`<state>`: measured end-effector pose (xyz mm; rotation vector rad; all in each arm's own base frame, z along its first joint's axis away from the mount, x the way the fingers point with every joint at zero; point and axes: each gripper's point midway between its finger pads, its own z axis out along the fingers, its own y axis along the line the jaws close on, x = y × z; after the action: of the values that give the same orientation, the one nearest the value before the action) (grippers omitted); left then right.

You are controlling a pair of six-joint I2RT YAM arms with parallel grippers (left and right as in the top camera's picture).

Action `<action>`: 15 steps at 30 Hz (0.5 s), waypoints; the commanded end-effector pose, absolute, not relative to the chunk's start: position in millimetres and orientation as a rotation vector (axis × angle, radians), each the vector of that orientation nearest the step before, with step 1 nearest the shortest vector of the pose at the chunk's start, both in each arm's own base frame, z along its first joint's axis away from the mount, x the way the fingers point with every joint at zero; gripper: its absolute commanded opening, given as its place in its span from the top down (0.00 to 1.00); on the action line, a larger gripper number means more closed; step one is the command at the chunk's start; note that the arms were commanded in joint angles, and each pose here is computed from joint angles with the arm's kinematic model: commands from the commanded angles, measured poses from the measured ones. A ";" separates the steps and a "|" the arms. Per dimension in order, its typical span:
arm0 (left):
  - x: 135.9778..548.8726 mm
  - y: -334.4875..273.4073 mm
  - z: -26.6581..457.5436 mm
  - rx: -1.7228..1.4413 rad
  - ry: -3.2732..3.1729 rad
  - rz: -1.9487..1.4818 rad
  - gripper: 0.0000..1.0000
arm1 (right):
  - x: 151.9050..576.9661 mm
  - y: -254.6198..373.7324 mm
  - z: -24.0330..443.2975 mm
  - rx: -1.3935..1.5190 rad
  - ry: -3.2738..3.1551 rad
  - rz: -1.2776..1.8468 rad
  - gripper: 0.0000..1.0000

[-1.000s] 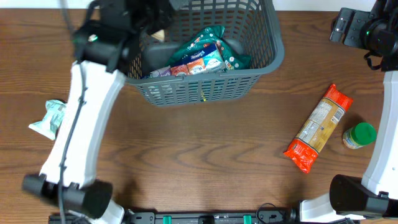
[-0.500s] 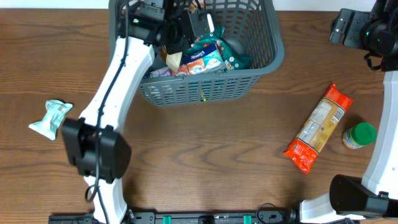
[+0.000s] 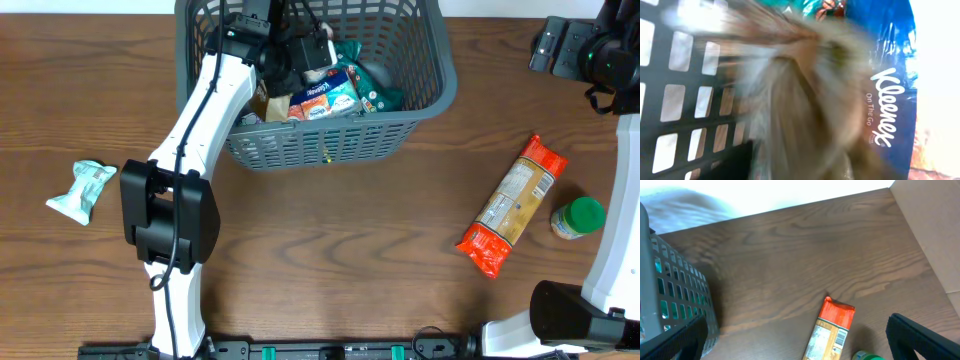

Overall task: Pack container
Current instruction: 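Lift the seed bag into the basket and open the left gripper, then move the left gripper to the mint-green wrapper and grasp it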

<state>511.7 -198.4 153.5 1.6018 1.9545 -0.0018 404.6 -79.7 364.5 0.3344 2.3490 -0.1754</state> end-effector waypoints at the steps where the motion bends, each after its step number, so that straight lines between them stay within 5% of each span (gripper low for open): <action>1: 514.1 -185.4 199.5 1.497 1.946 0.099 0.21 | 404.7 -79.8 363.0 0.315 2.356 -0.180 0.01; 9: 499.5 -141.2 298.9 1.286 1.902 0.316 0.00 | 404.4 -79.8 362.8 0.315 2.358 -0.180 0.01; 15: 481.6 -76.8 363.3 0.944 1.960 0.401 0.01 | 404.5 -79.8 362.8 0.315 2.358 -0.180 0.01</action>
<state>484.8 -116.1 342.0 1.1564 1.8838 0.3439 404.6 -79.6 364.4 0.3338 2.3495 -0.1752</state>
